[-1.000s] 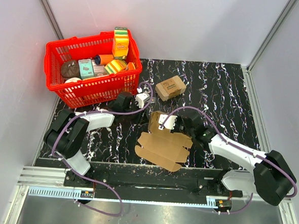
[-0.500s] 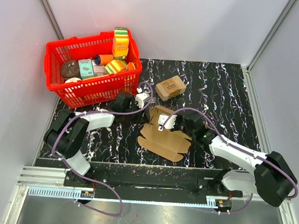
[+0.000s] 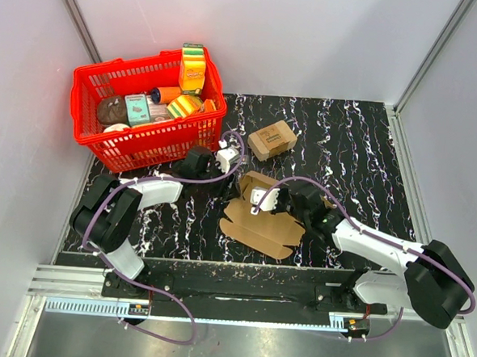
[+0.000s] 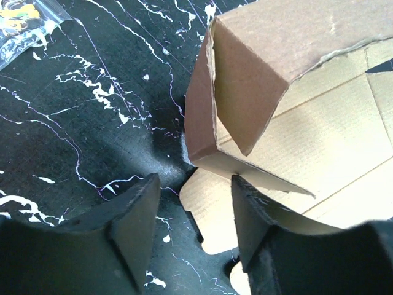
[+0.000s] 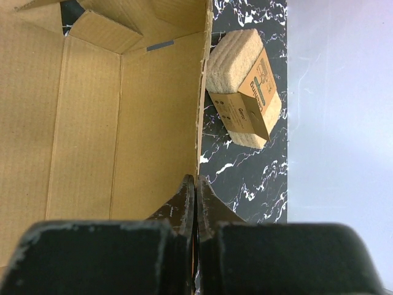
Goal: Fold the paper box
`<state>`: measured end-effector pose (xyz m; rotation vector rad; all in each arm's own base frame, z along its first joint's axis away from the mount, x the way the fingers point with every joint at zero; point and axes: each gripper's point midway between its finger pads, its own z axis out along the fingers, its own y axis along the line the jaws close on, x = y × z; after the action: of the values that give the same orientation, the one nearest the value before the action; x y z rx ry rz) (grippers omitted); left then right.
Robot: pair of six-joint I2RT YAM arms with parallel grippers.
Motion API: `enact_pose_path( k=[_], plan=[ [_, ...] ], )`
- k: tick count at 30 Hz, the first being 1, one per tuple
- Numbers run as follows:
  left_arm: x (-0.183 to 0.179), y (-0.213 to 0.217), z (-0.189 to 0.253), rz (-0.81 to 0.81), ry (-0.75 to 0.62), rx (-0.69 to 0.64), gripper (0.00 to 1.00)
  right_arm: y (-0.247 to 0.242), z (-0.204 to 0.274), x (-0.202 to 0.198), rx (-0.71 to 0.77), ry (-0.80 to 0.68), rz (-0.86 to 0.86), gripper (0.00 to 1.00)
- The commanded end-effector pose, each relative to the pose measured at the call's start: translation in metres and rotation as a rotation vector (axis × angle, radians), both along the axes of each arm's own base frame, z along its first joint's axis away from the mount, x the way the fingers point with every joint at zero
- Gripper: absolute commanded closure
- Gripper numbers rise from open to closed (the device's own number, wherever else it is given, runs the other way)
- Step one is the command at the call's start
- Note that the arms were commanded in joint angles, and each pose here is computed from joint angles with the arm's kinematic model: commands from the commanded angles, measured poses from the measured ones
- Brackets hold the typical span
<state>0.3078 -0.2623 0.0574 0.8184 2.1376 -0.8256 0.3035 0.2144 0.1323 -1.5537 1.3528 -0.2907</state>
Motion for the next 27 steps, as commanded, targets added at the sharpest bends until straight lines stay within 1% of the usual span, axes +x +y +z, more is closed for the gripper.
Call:
enact_pose_path(
  k=[1, 10, 13, 21, 27],
  plan=[
    [0.009, -0.005, 0.016, -0.024, -0.087, -0.017, 0.42, 0.001, 0.005, -0.001, -0.004, -0.027, 0.005, 0.98],
    [0.006, -0.009, 0.020, -0.058, -0.101, -0.038, 0.38, 0.001, 0.001, -0.007, -0.020, -0.014, 0.020, 0.98],
    [0.003, -0.015, 0.024, -0.091, -0.104, -0.064, 0.37, 0.001, 0.000, -0.009, -0.030, -0.010, 0.026, 0.97],
    [-0.007, -0.026, 0.024, -0.168, -0.096, -0.084, 0.36, 0.002, -0.004, -0.012, -0.054, -0.006, 0.037, 0.97],
    [-0.006, -0.028, 0.023, -0.170, -0.099, -0.073, 0.35, 0.000, -0.008, -0.014, -0.075, 0.006, 0.038, 0.96]
  ],
)
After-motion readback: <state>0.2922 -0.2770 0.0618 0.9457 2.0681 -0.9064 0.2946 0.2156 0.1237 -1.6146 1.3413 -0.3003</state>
